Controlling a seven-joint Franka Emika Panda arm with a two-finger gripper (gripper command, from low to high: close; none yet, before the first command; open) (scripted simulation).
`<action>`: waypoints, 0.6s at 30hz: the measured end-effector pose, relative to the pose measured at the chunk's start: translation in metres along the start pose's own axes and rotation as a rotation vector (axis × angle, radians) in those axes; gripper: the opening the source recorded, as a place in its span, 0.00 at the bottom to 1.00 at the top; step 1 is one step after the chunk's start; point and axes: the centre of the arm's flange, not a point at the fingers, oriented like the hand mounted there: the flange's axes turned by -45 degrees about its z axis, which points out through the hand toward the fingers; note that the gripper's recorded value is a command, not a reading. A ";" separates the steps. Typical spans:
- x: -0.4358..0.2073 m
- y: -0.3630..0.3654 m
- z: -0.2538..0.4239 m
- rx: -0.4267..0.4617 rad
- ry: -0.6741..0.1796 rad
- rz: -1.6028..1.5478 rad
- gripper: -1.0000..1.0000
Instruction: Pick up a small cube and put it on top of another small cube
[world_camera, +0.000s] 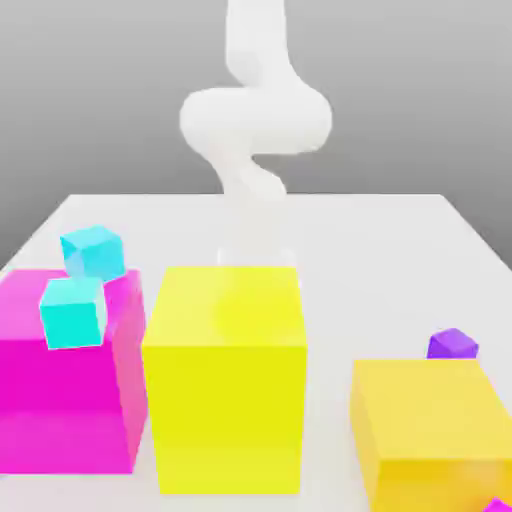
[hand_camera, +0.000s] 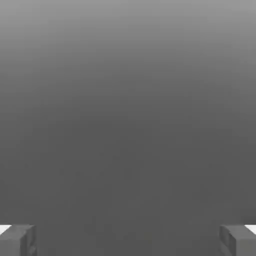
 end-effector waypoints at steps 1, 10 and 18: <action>-0.003 -0.014 0.022 0.029 -0.028 -0.069 0.50; -0.081 -0.154 0.175 0.276 -0.226 -0.665 0.50; -0.219 -0.267 0.250 0.495 -0.356 -1.217 0.50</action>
